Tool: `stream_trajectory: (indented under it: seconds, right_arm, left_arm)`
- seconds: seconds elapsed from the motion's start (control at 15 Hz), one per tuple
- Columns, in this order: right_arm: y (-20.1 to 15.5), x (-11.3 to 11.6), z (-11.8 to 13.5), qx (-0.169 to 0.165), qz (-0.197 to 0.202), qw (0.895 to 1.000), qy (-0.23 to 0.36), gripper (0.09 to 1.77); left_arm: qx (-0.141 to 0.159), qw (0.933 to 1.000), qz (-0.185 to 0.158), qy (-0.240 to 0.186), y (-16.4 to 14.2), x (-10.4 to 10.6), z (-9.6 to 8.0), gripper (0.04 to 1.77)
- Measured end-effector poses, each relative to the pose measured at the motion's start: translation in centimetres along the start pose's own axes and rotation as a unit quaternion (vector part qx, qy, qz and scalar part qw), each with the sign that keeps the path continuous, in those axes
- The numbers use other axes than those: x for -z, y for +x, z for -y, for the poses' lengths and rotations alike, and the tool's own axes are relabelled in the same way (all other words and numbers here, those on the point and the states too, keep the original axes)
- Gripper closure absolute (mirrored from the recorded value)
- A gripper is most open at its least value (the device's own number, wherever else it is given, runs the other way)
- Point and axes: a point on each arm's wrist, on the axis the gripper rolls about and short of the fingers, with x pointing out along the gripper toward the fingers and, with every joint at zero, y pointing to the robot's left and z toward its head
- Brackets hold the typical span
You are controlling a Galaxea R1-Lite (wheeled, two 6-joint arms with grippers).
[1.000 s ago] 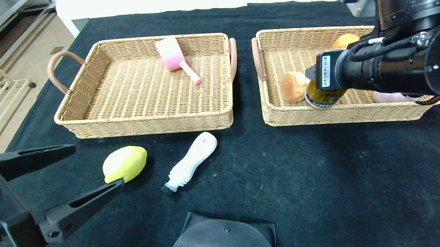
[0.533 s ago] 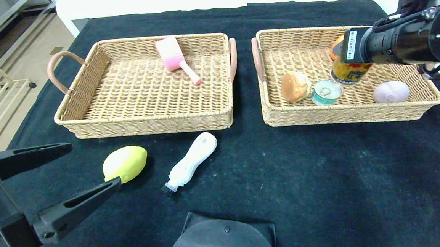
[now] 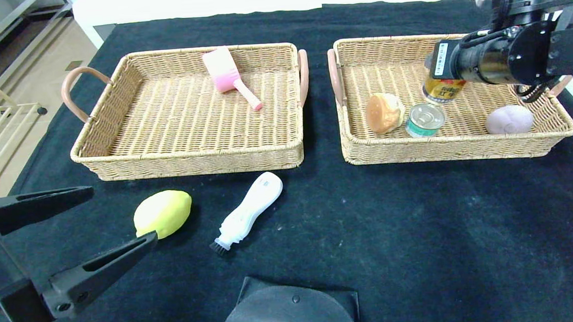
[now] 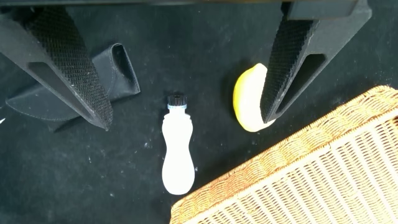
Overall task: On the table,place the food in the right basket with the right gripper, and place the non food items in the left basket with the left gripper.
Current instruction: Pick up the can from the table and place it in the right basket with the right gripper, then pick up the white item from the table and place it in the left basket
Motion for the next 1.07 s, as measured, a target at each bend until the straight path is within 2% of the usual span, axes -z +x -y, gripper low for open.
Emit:
stream_trajectory:
  seconds: [0.33, 0.6, 1.07]
  right_arm:
    - [1.3, 0.8, -0.4, 0.002, -0.001, 1.0, 0.0, 0.66]
    - [1.4, 0.9, -0.4, 0.002, -0.003, 1.0, -0.002, 0.45]
    - [0.3, 0.8, -0.9, -0.007, -0.006, 1.0, -0.005, 0.27]
  left_arm:
    - [0.0, 1.0, 0.0, 0.0, 0.0, 0.0, 0.0, 0.09]
    - [0.0, 1.0, 0.0, 0.0, 0.0, 0.0, 0.0, 0.09]
    - [0.0, 1.0, 0.0, 0.0, 0.0, 0.0, 0.0, 0.09]
